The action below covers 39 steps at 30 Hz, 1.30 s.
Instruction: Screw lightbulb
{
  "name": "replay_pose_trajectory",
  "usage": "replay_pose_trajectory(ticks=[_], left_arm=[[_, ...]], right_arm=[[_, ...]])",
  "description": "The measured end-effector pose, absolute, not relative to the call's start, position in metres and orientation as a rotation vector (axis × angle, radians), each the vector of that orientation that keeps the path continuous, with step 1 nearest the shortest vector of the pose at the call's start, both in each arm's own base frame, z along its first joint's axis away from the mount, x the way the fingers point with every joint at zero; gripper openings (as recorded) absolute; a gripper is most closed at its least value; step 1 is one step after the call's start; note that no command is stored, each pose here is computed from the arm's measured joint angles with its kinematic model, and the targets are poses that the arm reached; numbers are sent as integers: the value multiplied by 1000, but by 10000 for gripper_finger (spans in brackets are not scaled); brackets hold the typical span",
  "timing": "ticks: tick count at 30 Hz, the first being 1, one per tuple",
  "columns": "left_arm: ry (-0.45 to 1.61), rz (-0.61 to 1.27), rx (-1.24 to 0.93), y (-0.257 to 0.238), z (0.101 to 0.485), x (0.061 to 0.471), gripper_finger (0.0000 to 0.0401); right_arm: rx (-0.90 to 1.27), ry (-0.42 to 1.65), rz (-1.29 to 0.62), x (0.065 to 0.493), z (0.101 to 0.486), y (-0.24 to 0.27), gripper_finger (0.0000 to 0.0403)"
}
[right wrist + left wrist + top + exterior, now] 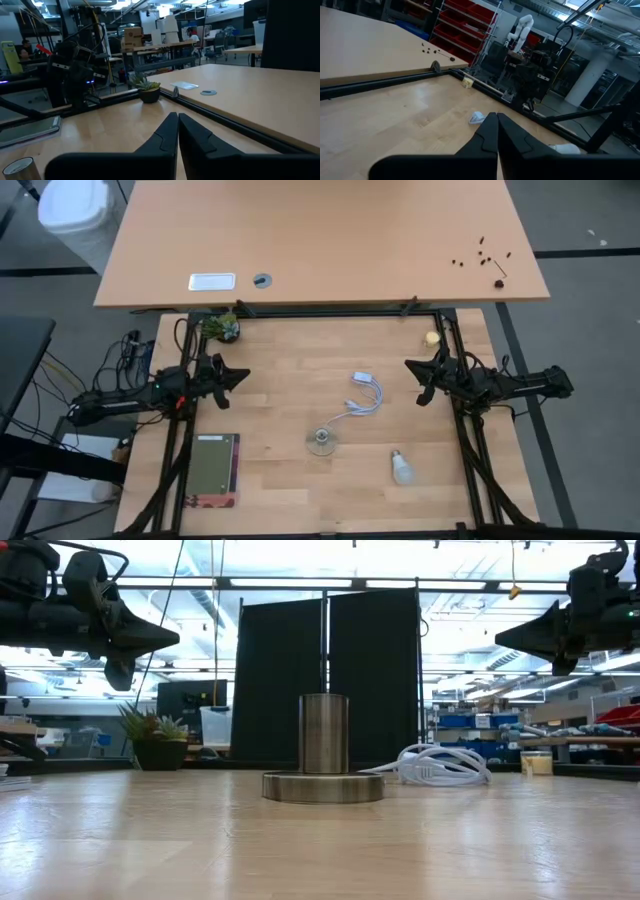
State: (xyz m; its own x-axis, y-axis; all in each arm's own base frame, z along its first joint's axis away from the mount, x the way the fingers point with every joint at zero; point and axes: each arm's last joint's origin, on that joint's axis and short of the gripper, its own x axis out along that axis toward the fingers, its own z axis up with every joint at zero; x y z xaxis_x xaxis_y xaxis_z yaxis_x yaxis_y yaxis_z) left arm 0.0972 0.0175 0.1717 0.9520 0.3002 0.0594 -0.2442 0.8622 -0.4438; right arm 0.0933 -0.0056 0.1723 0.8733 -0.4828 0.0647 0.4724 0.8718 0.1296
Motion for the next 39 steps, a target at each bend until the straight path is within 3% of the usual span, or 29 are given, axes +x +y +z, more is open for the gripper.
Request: replay_pose_trajectory(ticks=[28, 35, 39], left_arm=[[-253, 290, -443, 18, 183, 96, 5], [-327, 116, -226, 12, 208, 94, 5], [-255, 25, -181, 9, 204, 99, 5]], right_arm=[[113, -99, -500, 93, 173, -6, 23], [135, -175, -509, 92, 180, -6, 23], [187, -199, -490, 94, 181, -7, 23]])
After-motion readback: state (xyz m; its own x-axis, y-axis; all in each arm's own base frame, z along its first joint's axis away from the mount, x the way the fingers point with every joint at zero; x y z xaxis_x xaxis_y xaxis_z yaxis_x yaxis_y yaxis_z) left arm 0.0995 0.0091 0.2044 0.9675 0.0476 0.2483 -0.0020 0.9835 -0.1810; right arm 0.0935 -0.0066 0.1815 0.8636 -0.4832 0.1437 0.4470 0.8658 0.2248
